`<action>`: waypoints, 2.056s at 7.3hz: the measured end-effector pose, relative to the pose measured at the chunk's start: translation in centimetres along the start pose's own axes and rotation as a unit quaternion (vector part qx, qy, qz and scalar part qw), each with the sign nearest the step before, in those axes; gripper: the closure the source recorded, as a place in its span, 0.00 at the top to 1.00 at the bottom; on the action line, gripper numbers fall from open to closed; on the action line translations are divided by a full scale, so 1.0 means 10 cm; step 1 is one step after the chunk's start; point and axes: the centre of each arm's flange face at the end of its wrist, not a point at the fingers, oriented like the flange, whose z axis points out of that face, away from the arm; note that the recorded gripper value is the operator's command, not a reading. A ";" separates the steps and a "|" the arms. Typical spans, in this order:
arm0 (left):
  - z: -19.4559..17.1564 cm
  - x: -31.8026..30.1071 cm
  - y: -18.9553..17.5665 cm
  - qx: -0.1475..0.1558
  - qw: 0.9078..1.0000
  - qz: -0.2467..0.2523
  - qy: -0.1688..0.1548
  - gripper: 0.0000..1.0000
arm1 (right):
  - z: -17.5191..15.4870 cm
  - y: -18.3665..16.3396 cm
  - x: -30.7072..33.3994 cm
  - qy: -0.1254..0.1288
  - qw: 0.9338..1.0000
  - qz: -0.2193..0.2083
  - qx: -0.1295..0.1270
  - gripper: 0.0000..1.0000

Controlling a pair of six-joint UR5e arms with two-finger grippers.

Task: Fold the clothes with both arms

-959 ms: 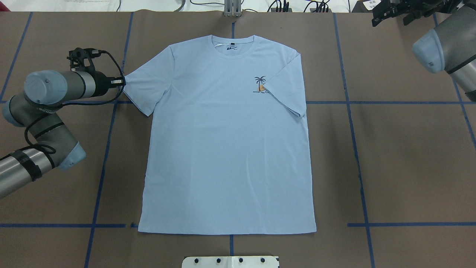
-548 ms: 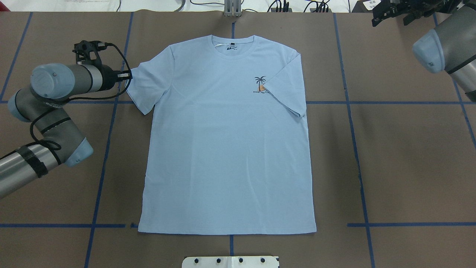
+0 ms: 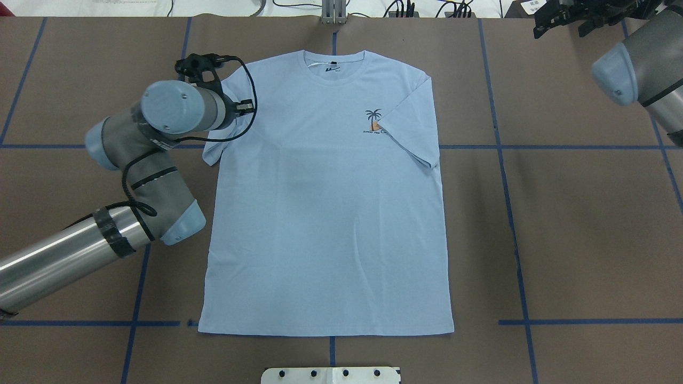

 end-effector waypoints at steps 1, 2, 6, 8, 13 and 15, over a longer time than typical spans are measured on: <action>-0.05 0.27 0.08 -0.007 1.000 -0.006 -0.006 0.00 | 0.01 0.00 0.01 0.000 1.000 0.001 0.000 1.00; -0.06 0.40 0.14 -0.011 1.000 -0.008 -0.010 0.00 | 0.01 0.01 0.02 0.001 1.000 0.001 -0.001 1.00; 0.16 0.46 0.17 -0.006 0.999 -0.010 -0.034 0.00 | 0.03 0.03 0.01 0.001 1.000 0.002 -0.003 1.00; 0.21 0.47 0.16 -0.005 0.999 -0.015 -0.038 0.98 | 0.04 0.03 0.00 0.001 1.000 0.001 -0.003 1.00; -0.37 0.55 0.19 -0.021 0.999 0.039 0.029 1.00 | 0.01 0.32 -0.20 -0.011 1.000 -0.021 -0.001 1.00; -0.85 0.26 0.34 -0.045 0.994 0.067 0.071 1.00 | 0.12 0.77 -0.57 -0.014 1.000 -0.021 -0.002 1.00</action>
